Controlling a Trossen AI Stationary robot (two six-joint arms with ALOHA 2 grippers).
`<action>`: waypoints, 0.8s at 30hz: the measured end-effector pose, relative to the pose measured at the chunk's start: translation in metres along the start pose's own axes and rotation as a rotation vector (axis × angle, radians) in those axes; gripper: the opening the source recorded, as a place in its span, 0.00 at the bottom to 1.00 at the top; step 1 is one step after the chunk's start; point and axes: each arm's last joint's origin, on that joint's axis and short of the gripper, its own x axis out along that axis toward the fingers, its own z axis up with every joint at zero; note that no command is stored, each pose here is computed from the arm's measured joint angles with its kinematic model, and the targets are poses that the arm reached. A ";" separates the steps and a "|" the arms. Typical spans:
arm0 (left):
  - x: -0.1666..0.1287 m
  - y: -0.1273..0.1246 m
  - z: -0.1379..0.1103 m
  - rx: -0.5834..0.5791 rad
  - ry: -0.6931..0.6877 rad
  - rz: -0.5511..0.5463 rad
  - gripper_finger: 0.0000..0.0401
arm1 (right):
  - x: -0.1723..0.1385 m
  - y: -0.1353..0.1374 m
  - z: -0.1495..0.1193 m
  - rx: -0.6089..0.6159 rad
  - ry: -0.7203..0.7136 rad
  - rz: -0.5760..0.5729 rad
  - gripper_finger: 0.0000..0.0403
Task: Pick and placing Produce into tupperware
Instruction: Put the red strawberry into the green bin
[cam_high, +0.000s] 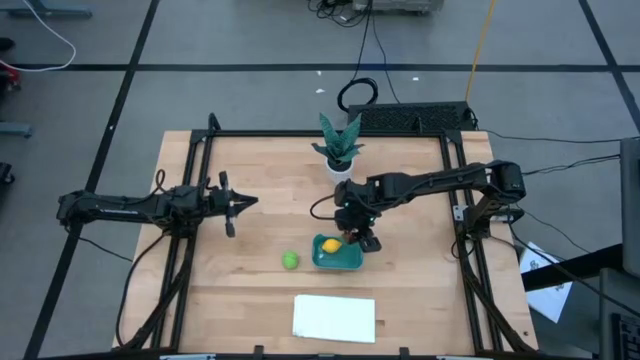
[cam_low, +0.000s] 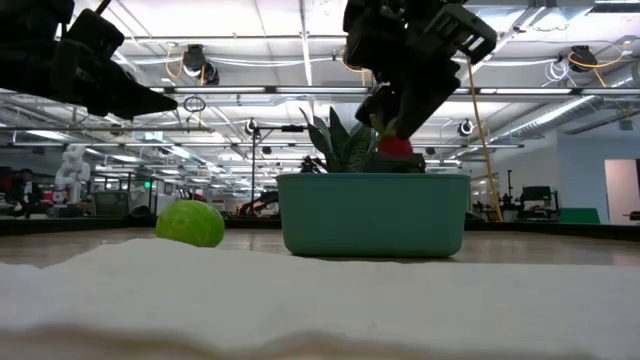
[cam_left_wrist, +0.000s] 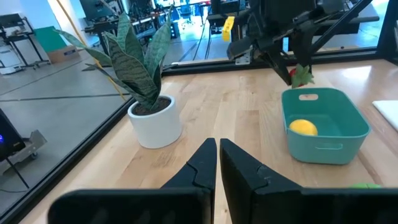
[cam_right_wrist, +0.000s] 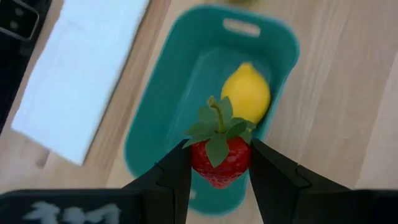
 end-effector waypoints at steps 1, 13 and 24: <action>0.000 0.000 0.000 0.001 0.004 0.000 0.06 | 0.001 -0.001 0.001 -0.007 -0.018 -0.004 0.31; 0.000 0.000 -0.001 0.003 0.013 -0.001 0.06 | 0.020 -0.003 -0.010 0.044 -0.036 0.001 0.31; 0.000 0.000 -0.001 -0.005 0.015 -0.002 0.06 | 0.022 0.001 -0.010 0.012 -0.018 -0.044 0.31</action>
